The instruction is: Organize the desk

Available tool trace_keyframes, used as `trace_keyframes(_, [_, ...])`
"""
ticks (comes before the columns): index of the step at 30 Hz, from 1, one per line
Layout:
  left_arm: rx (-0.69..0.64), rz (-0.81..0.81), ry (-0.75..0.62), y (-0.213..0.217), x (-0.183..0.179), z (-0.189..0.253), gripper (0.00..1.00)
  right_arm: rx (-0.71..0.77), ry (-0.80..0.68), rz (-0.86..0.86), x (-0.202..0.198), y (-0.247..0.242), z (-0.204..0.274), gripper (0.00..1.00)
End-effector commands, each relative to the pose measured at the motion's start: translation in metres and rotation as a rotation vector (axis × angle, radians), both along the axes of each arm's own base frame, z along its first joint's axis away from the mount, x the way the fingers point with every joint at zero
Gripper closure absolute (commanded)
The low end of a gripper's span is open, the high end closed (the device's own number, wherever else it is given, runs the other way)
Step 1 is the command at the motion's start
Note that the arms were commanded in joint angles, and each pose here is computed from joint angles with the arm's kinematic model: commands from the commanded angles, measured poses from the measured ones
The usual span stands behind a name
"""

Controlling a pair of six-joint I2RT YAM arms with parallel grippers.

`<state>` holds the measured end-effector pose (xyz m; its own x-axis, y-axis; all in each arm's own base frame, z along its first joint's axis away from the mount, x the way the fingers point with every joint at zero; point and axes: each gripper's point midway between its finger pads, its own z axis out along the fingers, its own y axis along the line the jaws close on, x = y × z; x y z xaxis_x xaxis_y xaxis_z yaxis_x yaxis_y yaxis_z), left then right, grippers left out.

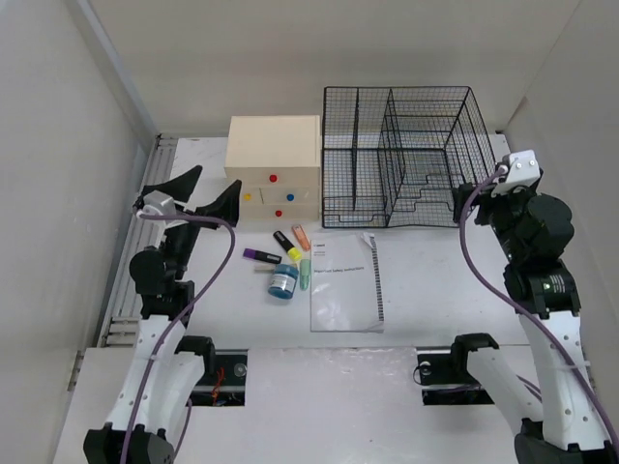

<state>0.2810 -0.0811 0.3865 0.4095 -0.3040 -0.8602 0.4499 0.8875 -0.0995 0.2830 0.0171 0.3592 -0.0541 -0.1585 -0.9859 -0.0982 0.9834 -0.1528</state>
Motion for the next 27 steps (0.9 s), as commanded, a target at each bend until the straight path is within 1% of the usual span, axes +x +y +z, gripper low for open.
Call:
trace_keyframes(1, [-0.163,-0.276,0.029,-0.033,-0.039,0.018,0.01,-0.039,-0.034,0.126,-0.021,0.019,0.013,0.00])
trace_keyframes(2, [-0.331,-0.325,0.131,-0.032,-0.040,0.017,0.01,-0.091,-0.064,0.168,-0.029,0.023,0.015,0.00])
trace_keyframes(3, [-0.434,-0.281,0.262,-0.024,-0.027,-0.004,0.01,-0.091,-0.070,0.185,-0.032,0.026,0.014,0.00])
trace_keyframes(4, [-0.437,-0.308,0.272,-0.028,-0.030,-0.001,0.01,-0.091,-0.095,0.199,-0.033,0.028,0.017,0.00])
trace_keyframes(5, [-0.378,-0.335,0.254,-0.034,-0.035,-0.001,0.01,-0.091,-0.107,0.199,-0.033,0.028,0.020,0.00])
trace_keyframes(6, [-0.307,-0.397,0.259,-0.048,-0.042,-0.003,0.01,-0.090,-0.099,0.210,-0.031,0.030,0.018,0.00])
trace_keyframes(7, [-0.284,-0.414,0.289,-0.054,-0.040,-0.011,0.01,-0.098,-0.102,0.239,-0.032,0.035,0.018,0.00])
trace_keyframes(8, [-0.278,-0.422,0.304,-0.056,-0.039,-0.010,0.01,-0.098,-0.114,0.262,-0.030,0.039,0.021,0.00])
trace_keyframes(10, [-0.274,-0.422,0.351,-0.059,-0.035,-0.013,0.01,-0.105,-0.120,0.384,-0.033,0.059,0.020,0.00])
trace_keyframes(12, [-0.218,-0.419,0.389,-0.064,-0.030,-0.020,0.01,-0.086,-0.090,0.464,-0.033,0.073,0.011,0.84])
trace_keyframes(13, [-0.184,-0.420,0.455,-0.068,-0.029,-0.023,0.01,-0.072,-0.062,0.483,-0.026,0.077,0.007,1.00])
trace_keyframes(14, [-0.154,-0.422,0.536,-0.076,-0.019,-0.038,0.01,-0.061,-0.035,0.552,-0.028,0.087,0.002,1.00])
trace_keyframes(15, [-0.092,-0.405,0.561,-0.077,-0.016,-0.046,0.05,-0.047,0.012,0.593,-0.029,0.093,-0.009,0.98])
trace_keyframes(16, [-0.062,-0.406,0.578,-0.080,-0.016,-0.043,0.12,-0.032,0.054,0.632,-0.026,0.099,-0.019,0.71])
trace_keyframes(17, [-0.045,-0.386,0.652,-0.081,-0.015,-0.060,0.21,-0.026,0.066,0.757,-0.036,0.115,-0.023,0.30])
trace_keyframes(18, [-0.021,-0.387,0.671,-0.085,-0.018,-0.067,0.43,-0.017,0.096,0.811,-0.039,0.122,-0.034,0.00])
trace_keyframes(19, [0.000,-0.381,0.670,-0.087,-0.018,-0.070,0.58,0.013,0.136,0.863,-0.043,0.130,-0.046,0.00])
trace_keyframes(20, [-0.002,-0.368,0.678,-0.087,-0.019,-0.076,0.69,0.049,0.186,0.892,-0.041,0.134,-0.058,0.00])
trace_keyframes(21, [0.007,-0.397,0.665,-0.094,-0.027,-0.072,0.71,0.078,0.216,0.912,-0.041,0.139,-0.064,0.00])
trace_keyframes(22, [0.002,-0.412,0.683,-0.098,-0.030,-0.078,0.66,0.091,0.244,0.940,-0.042,0.144,-0.072,0.00])
trace_keyframes(23, [-0.012,-0.449,0.709,-0.104,-0.035,-0.081,0.55,0.112,0.300,0.937,-0.038,0.145,-0.088,0.00])
trace_keyframes(24, [-0.024,-0.480,0.724,-0.110,-0.040,-0.081,0.45,0.115,0.325,0.935,-0.037,0.146,-0.096,0.00])
trace_keyframes(25, [-0.023,-0.524,0.758,-0.119,-0.049,-0.090,0.43,0.120,0.338,0.934,-0.038,0.146,-0.102,0.00])
trace_keyframes(26, [-0.035,-0.548,0.771,-0.125,-0.052,-0.094,0.41,0.123,0.387,0.933,-0.040,0.147,-0.120,0.00])
trace_keyframes(27, [-0.052,-0.564,0.791,-0.130,-0.056,-0.106,0.41,0.124,0.402,0.920,-0.040,0.146,-0.129,0.00])
